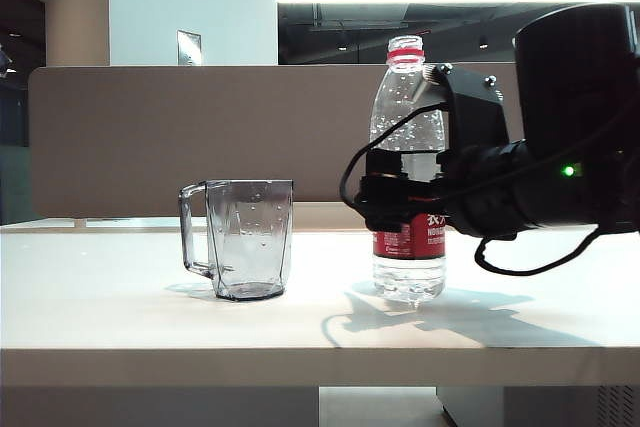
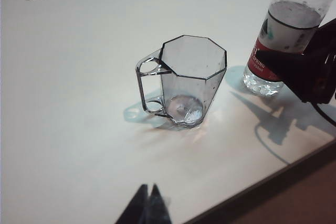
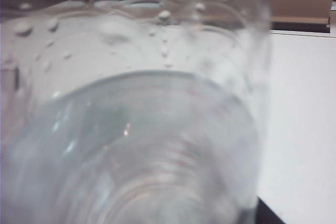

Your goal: Pick up the mineral water bottle on the table and pour a little water into the mug.

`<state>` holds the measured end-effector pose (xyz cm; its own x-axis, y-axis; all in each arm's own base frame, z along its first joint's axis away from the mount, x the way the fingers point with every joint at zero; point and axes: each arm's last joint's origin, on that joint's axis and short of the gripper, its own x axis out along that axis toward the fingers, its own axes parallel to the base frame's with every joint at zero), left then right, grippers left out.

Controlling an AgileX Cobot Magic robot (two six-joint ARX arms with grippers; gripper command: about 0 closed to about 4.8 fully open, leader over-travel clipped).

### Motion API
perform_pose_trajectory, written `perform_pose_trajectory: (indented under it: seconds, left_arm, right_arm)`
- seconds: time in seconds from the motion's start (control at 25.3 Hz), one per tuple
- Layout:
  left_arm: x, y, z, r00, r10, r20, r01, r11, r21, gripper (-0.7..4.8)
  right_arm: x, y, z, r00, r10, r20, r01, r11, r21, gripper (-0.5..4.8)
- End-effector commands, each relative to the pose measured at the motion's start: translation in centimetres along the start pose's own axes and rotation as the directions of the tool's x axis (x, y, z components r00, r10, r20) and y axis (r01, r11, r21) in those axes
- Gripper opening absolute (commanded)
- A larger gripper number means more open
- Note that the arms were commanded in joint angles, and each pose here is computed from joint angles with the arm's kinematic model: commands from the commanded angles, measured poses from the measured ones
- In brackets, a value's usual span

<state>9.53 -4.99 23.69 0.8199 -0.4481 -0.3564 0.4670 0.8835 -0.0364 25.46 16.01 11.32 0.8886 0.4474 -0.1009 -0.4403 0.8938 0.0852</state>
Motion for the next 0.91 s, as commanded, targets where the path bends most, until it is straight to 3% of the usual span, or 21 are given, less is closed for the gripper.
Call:
perform_pose_trajectory:
  seconds: [0.04, 0.28, 0.83, 0.91]
  left_arm:
    - [-0.04, 0.01, 0.16, 1.000, 0.001, 0.012, -0.001, 1.000, 0.004, -0.05]
    - [-0.04, 0.01, 0.16, 1.000, 0.001, 0.012, -0.001, 1.000, 0.004, -0.05]
    - [-0.04, 0.01, 0.16, 1.000, 0.001, 0.012, -0.001, 1.000, 0.004, -0.05]
    - [-0.04, 0.01, 0.16, 1.000, 0.001, 0.012, -0.001, 1.000, 0.004, -0.05]
  right_arm:
    - [0.48, 0.13, 0.45, 1.000, -0.005, 0.021, 0.005, 1.000, 0.001, 4.79]
    - [0.64, 0.06, 0.28, 1.000, -0.015, -0.007, 0.015, 0.999, -0.041, 4.10]
    - [0.72, -0.11, 0.41, 0.997, -0.073, 0.005, 0.073, 0.996, -0.045, 4.07]
    - [0.70, -0.21, 0.40, 0.994, -0.109, 0.007, 0.109, 0.993, -0.045, 3.85]
